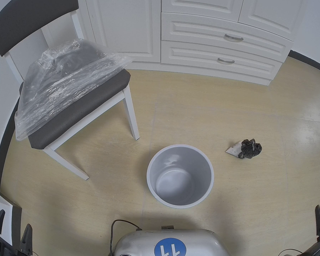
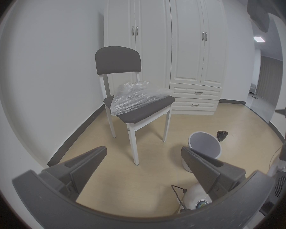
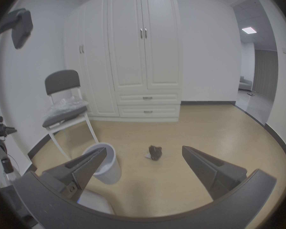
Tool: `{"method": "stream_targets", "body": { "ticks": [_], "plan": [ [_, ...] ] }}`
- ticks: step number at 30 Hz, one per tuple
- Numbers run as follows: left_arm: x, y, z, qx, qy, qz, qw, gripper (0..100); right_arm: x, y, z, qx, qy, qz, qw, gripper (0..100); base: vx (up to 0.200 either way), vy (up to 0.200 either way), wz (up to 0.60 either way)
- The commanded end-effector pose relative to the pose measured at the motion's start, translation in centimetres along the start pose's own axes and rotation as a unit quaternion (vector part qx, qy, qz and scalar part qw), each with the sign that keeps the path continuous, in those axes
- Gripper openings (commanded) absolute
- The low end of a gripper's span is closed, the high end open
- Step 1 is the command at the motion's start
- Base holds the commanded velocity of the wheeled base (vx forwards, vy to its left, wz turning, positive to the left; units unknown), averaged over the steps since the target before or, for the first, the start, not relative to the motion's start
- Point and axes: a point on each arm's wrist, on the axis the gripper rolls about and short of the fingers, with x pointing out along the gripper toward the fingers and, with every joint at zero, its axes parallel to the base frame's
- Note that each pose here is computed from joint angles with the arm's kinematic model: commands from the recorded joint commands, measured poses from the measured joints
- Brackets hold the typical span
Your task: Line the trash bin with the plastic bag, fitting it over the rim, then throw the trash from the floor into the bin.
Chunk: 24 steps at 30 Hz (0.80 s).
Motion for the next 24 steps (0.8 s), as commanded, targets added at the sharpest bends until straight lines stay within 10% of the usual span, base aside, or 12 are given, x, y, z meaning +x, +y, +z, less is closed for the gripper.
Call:
{"method": "stream_targets", "body": {
  "ticks": [1,16,19,24],
  "plan": [
    [0.0,0.0,-0.5,0.003,0.000,0.001,1.0000,100,0.2,0.4,5.0,-0.005,-0.041,0.039,0.9984,100,0.000,0.000,0.00],
    [0.0,0.0,-0.3,0.012,-0.008,-0.005,0.9999,100,6.2,0.7,9.2,-0.006,0.047,0.086,0.9951,100,0.000,0.000,0.00],
    [-1.2,0.0,5.5,-0.007,-0.112,-0.039,0.9929,100,8.2,0.8,9.7,-0.004,0.043,0.087,0.9952,100,0.000,0.000,0.00],
    [0.2,0.2,10.1,-0.047,-0.067,-0.060,0.9948,100,10.8,0.9,10.6,-0.002,0.021,0.089,0.9958,100,0.000,0.000,0.00]
  ]
}}
